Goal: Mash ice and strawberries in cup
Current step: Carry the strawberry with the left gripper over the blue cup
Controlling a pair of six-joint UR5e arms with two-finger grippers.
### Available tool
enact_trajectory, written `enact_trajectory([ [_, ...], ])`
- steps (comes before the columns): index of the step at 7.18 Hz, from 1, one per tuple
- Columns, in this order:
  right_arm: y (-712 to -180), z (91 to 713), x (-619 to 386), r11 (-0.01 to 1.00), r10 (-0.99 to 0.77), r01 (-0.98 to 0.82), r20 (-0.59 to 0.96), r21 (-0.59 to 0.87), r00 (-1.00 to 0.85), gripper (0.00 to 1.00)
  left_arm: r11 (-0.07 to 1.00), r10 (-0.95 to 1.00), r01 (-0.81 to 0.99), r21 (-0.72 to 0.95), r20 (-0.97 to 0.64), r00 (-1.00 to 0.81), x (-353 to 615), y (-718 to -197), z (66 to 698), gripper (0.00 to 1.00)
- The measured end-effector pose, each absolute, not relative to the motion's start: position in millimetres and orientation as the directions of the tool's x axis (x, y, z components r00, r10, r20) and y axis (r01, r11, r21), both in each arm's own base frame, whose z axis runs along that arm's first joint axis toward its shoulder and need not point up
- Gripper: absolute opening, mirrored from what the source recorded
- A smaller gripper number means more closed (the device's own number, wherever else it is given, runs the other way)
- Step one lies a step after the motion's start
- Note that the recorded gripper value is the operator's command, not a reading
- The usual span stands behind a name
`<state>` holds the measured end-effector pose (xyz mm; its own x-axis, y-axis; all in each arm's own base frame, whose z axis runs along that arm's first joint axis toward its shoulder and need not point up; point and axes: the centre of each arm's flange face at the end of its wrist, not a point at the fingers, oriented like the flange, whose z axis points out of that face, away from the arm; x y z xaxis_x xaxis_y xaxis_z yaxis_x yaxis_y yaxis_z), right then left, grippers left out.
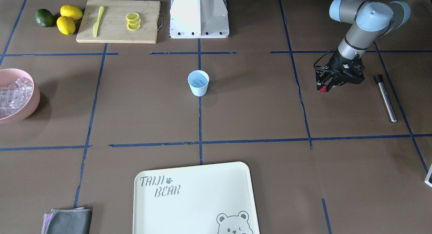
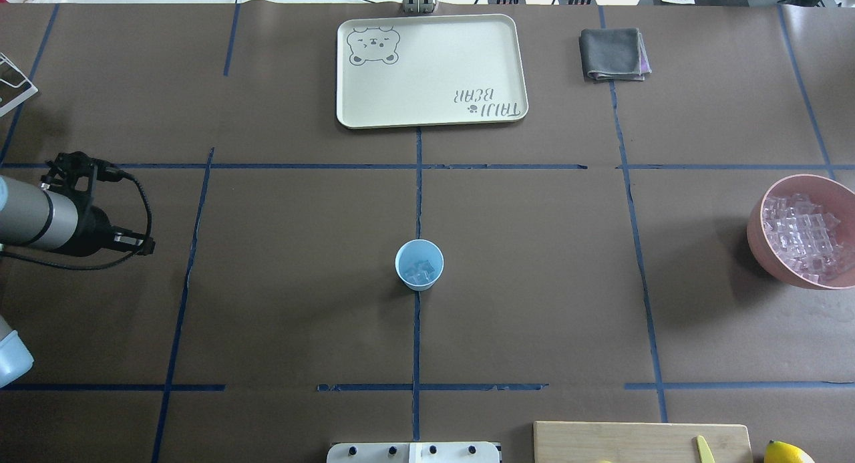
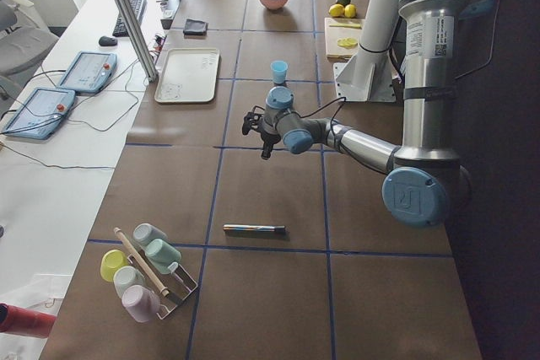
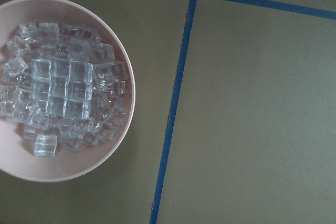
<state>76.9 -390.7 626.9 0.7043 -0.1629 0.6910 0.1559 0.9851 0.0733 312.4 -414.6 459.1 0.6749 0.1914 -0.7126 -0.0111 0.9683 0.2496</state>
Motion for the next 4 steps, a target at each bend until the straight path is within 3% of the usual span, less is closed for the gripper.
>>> enact_trajectory([
  [2, -390, 628, 77, 0.985, -0.161, 0.155, 0.692, 0.071, 0.704, 0.99, 0.986, 0.095, 0.037, 0.164, -0.725, 0.682, 347, -433, 360, 0.0],
  [4, -389, 628, 77, 0.985, -0.159, 0.155, 0.693, 0.07, 0.704, 0.99, 0.996, -0.014, 0.075, 0.046, -0.76, 0.65, 415, -419, 259, 0.0],
])
